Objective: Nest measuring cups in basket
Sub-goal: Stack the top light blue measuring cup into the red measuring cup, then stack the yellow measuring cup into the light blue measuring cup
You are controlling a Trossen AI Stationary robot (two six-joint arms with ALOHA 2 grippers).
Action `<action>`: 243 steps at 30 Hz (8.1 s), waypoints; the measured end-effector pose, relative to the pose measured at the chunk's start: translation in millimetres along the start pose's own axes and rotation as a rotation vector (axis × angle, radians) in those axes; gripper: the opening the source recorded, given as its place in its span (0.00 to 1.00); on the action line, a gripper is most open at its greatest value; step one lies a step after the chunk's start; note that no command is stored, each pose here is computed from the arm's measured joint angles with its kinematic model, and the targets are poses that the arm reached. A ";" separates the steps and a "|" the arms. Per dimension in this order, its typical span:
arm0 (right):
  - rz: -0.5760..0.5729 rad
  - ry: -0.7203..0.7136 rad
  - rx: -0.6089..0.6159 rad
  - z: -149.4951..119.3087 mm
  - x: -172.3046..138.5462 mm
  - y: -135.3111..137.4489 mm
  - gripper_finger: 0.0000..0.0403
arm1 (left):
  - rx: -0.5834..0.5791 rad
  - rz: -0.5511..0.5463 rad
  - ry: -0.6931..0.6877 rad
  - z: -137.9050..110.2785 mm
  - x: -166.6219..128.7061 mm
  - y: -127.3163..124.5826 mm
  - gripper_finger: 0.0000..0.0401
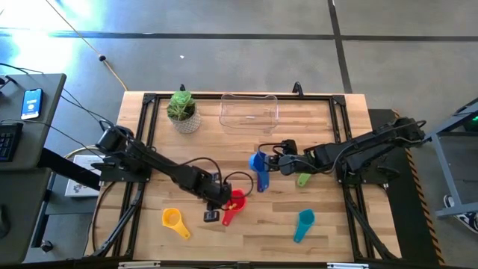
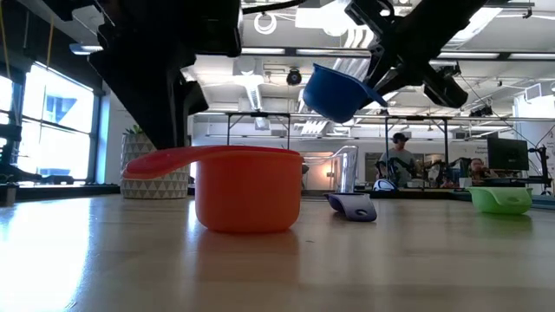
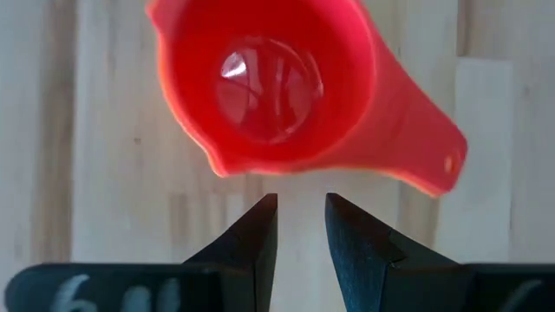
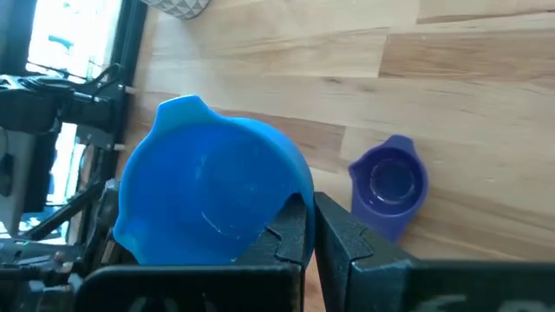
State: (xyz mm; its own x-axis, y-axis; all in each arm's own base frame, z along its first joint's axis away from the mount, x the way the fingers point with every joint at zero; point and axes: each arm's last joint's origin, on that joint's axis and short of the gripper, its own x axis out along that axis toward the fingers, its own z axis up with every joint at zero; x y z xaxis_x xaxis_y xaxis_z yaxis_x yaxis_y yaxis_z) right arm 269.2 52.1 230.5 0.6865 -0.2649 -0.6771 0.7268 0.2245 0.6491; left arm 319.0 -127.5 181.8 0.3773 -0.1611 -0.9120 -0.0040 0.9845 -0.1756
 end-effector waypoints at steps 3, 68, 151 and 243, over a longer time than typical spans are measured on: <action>-0.005 0.006 -0.011 -0.2 0.0 -0.5 0.00 | -0.010 -0.022 -0.002 0.0 3.9 -3.7 0.22; 0.060 0.021 -0.008 -0.4 -0.6 6.6 0.00 | -0.036 -0.155 -0.123 11.6 31.3 -20.6 0.22; -0.384 0.255 0.245 -89.0 76.5 98.7 0.00 | 0.336 0.195 -0.137 -33.9 -153.6 42.2 0.22; 0.006 -0.068 -0.620 70.4 -66.8 212.0 0.15 | 0.222 -0.034 -0.055 -166.5 -108.3 -13.2 0.22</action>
State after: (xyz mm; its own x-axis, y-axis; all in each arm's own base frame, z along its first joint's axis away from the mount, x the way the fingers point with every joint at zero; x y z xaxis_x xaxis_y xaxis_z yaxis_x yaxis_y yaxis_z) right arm 376.0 51.3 437.8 0.7023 -0.3165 -0.6377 0.6137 0.7231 0.3170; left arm 124.0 -134.7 221.0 0.4237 -0.1961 -0.8843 0.2108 0.9708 -0.1142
